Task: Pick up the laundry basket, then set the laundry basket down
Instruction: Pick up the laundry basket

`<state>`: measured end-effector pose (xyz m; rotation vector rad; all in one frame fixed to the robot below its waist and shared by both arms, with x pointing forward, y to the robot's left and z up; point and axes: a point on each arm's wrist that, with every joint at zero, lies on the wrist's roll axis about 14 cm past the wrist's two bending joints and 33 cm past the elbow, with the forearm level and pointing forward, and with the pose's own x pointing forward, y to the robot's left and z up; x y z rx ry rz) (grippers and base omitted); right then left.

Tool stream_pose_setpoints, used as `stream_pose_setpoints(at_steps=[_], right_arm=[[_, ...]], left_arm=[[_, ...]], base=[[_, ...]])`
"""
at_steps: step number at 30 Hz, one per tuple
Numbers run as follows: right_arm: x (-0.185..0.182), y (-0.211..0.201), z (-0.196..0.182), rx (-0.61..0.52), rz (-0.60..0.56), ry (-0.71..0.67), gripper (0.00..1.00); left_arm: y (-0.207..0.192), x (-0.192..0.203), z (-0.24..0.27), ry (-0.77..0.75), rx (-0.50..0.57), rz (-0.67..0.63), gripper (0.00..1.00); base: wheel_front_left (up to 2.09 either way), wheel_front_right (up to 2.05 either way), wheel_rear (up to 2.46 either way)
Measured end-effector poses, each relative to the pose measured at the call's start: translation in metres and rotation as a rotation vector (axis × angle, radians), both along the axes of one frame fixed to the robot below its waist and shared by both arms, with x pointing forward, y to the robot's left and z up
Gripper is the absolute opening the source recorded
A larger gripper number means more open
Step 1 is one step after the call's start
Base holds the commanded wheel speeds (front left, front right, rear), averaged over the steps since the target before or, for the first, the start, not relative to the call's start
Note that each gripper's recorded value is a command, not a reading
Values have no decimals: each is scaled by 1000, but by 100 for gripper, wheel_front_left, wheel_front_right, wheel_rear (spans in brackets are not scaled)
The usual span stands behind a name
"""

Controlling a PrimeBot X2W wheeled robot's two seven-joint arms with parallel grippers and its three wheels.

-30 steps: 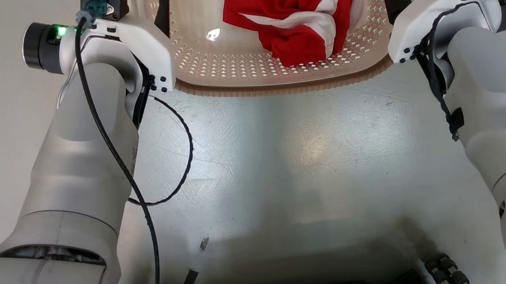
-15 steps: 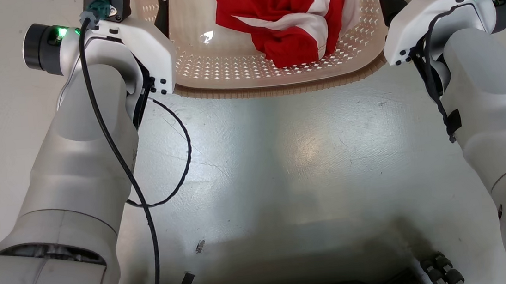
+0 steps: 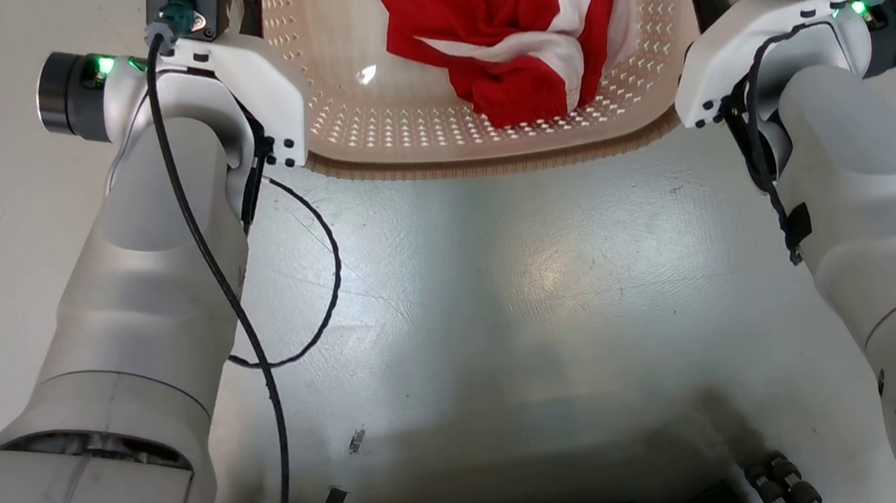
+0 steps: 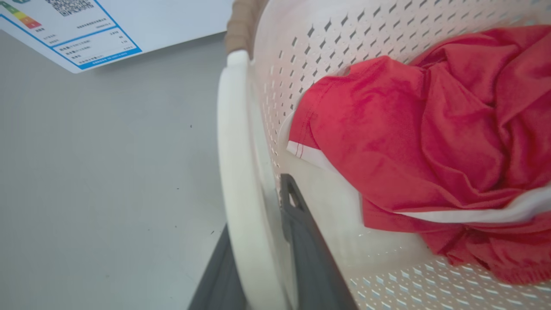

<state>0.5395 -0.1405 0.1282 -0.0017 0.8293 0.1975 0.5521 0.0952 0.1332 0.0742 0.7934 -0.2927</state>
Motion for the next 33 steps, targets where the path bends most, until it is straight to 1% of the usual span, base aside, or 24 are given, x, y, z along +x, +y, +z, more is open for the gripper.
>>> stream_pose_setpoints(at_steps=[7,10,17,25,29,33], right_arm=[[-4,3,13,1,12,3,0],[-9,6,22,-4,33,8,0],[-34,13,47,-6,77,59,0],[-75,20,92,4,106,102,0],[-97,23,117,6,123,108,0],[-123,25,141,27,116,117,0]], left_arm=[[2,-3,15,1,12,7,0],[4,-12,22,16,16,13,0],[9,-41,46,47,6,46,0],[12,-85,83,70,9,61,0],[11,-109,104,74,15,42,0],[8,-133,122,86,18,32,0]], base=[[0,0,0],[0,0,0],[0,0,0],[0,0,0],[0,0,0],[0,0,0]])
